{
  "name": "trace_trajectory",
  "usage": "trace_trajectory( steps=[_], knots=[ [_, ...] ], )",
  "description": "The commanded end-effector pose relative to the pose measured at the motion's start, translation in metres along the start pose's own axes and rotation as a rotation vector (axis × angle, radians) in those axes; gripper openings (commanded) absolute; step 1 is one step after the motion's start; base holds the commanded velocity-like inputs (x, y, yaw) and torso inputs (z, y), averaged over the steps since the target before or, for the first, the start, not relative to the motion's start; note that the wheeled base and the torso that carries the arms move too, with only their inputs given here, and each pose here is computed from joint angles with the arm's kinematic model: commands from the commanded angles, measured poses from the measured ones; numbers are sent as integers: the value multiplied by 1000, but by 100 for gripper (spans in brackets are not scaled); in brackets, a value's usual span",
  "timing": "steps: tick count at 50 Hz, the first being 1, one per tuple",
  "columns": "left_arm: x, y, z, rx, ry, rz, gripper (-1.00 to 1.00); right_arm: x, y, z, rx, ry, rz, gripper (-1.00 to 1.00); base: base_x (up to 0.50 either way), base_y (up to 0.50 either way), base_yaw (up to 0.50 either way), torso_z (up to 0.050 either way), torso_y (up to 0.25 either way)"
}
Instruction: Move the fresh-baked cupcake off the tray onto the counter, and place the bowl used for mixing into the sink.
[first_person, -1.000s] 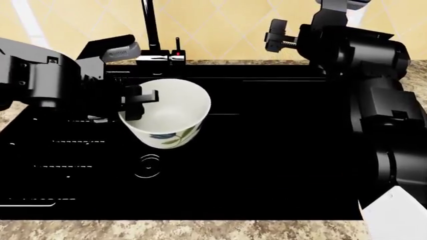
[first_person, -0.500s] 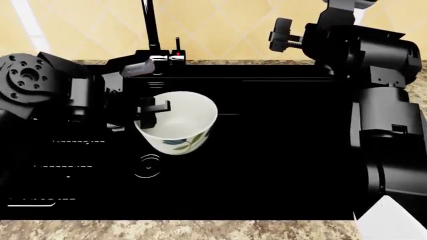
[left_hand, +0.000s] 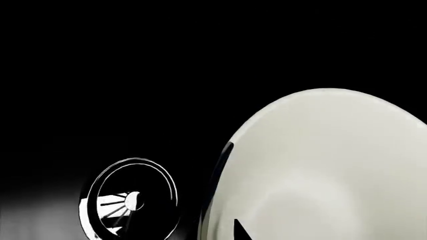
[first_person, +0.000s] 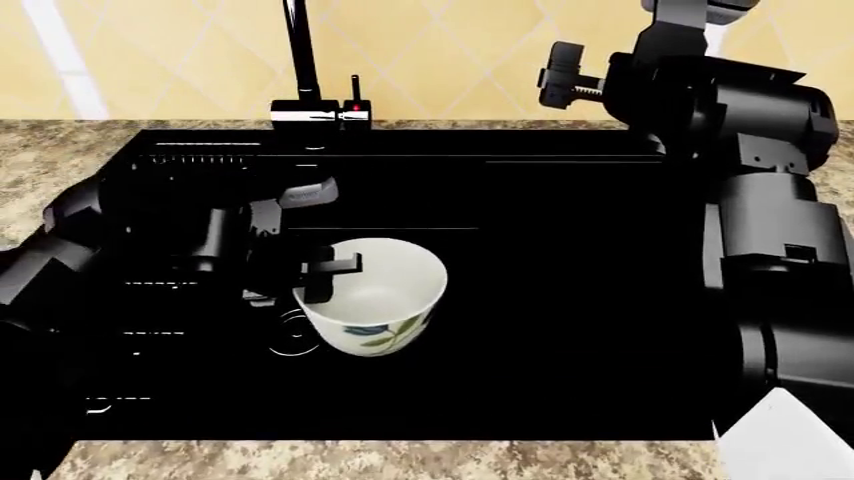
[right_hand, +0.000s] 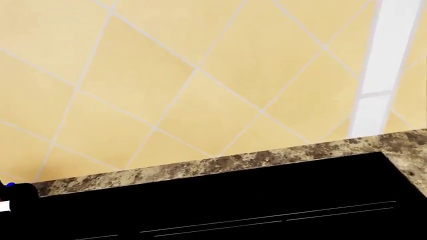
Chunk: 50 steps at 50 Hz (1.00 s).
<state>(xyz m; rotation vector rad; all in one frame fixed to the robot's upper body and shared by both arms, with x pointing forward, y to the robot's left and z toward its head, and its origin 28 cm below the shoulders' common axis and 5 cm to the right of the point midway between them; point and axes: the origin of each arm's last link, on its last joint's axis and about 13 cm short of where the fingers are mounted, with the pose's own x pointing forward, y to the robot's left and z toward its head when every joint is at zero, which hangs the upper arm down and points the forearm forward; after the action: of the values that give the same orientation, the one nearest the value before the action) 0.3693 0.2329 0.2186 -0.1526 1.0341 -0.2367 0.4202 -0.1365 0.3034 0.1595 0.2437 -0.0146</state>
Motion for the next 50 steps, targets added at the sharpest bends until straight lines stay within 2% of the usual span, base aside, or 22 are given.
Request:
trace_trajectory(
  steps=[1,8,16,22,28,31,36,44,50],
  knots=[
    [10,2,-4,-12,38,4,-100,2,-2,-1,4,2,-2,100,0,0,0,0,0],
    [-13,13,-28,-24,58,10,-100,1,-2,-1,3,1,-5,100,0,0,0,0,1],
    [-10,15,-27,-28,75,21,-100,3,-1,-2,3,4,-3,100,0,0,0,0,0],
    [8,11,-15,-25,83,27,-100,4,-1,-3,2,5,-1,100,0,0,0,0,0],
    [17,9,-15,-16,104,38,-100,4,-2,-4,2,6,-1,100,0,0,0,0,0],
    [30,3,-9,2,113,41,-100,4,-2,-4,4,6,-2,100,0,0,0,0,0],
    [44,-3,-17,-7,129,49,-100,5,-2,-4,4,5,-2,100,0,0,0,0,0],
    [47,1,-21,-2,155,59,-100,5,-1,-4,3,3,-2,100,0,0,0,0,0],
    [49,5,-26,2,201,104,-100,4,-3,-4,8,4,-3,100,0,0,0,0,0]
  ],
)
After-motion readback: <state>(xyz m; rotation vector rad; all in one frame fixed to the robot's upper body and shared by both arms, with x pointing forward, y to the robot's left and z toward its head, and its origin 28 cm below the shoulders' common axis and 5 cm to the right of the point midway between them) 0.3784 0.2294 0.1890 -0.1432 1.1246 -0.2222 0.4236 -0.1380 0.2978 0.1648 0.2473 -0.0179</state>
